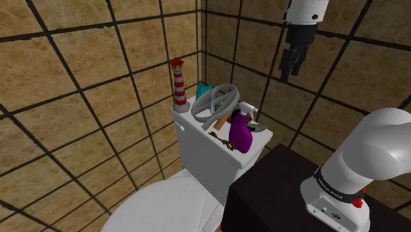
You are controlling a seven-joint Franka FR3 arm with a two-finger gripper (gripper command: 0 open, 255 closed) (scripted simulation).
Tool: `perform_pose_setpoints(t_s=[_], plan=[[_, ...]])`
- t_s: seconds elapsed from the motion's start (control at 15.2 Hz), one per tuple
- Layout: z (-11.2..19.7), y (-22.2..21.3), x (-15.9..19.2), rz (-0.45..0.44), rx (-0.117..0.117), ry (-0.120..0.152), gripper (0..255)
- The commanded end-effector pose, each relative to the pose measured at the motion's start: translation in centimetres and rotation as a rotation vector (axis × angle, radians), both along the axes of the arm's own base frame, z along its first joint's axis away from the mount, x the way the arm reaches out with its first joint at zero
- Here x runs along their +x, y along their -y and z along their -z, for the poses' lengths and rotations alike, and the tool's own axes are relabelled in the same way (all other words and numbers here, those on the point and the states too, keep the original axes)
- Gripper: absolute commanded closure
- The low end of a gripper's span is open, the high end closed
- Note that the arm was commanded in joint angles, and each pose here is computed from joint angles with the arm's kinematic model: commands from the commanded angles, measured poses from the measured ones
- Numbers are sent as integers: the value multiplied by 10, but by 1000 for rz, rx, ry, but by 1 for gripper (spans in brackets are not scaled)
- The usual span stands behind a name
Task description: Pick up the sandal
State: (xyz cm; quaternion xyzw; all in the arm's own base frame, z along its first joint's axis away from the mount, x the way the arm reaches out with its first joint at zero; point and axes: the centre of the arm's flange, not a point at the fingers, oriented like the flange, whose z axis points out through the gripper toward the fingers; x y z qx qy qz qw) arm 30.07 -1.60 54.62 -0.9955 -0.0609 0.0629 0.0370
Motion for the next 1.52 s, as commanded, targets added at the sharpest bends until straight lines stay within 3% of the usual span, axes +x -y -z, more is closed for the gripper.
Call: perform_pose_setpoints(t_s=[0.0,1.25,1.45], plan=[[0,0,0,0,0,0,0],[221,-43,96,39,15,75,0],[239,-45,100,40,16,77,0]])
